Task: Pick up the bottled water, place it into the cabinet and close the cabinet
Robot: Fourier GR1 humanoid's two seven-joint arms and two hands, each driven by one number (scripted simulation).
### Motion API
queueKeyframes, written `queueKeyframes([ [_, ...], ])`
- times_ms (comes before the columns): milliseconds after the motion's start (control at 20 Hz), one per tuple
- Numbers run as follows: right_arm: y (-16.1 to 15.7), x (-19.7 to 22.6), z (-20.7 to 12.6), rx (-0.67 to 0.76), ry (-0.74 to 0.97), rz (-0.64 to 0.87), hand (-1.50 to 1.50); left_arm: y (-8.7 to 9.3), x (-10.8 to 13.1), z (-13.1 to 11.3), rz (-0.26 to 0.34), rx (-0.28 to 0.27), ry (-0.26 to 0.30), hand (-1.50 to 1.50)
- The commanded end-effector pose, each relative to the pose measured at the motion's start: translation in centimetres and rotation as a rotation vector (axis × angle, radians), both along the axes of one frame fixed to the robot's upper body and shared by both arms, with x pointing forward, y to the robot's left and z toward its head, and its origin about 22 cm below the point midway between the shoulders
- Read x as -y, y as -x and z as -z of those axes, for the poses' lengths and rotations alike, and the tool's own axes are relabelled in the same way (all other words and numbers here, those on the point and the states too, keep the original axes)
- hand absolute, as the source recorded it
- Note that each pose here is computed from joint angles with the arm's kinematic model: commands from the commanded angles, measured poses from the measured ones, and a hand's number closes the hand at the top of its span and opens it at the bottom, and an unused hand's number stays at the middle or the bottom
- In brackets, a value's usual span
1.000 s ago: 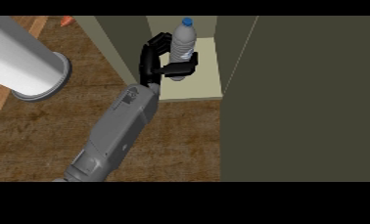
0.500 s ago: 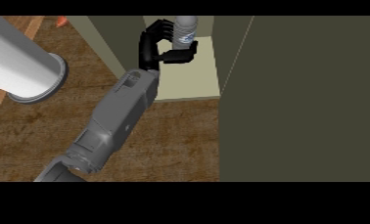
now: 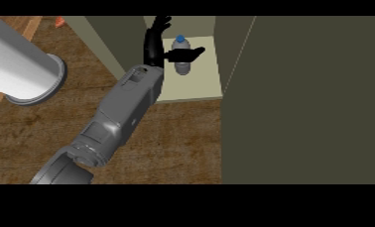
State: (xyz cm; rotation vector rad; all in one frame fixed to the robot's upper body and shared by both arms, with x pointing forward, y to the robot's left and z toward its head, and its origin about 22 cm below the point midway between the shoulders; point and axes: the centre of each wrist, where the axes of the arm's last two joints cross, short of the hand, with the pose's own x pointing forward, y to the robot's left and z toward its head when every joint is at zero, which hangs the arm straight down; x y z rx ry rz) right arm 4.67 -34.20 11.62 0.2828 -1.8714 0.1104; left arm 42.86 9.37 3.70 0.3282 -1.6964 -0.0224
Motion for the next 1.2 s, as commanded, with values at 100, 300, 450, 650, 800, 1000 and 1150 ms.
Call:
queueKeyframes([
  [100, 0.3, -1.8, -2.3, 0.057, -0.022, -0.045, -1.5, -1.0, -0.5, -1.5, -0.015, 0.035, -0.023, -1.5],
  [300, 0.0, -0.4, -2.3, 0.056, -0.008, -0.029, -1.5, -1.0, 0.0, -1.9, 0.061, 0.113, 0.079, -1.5],
  [450, -0.8, -1.1, -2.1, 0.063, 0.004, -0.028, -1.5, -0.2, 0.1, -0.5, 0.102, 0.182, 0.096, -1.5],
  [650, -1.1, -1.9, -2.1, 0.057, 0.011, -0.016, -1.5, -0.6, 0.8, -1.8, 0.146, 0.218, 0.111, -1.5],
  [800, -0.1, -1.3, -2.6, 0.06, 0.0, -0.032, -1.5, -0.5, 0.9, -1.8, 0.13, 0.207, 0.141, -1.5],
  [1000, -1.0, -2.5, -3.1, 0.061, 0.011, -0.009, -1.5, 0.2, 1.1, -1.5, 0.145, 0.232, 0.181, -1.5],
  [1150, -0.6, -1.3, -2.8, 0.045, 0.036, -0.005, -1.5, 1.1, 1.7, -1.3, 0.168, 0.215, 0.214, -1.5],
])
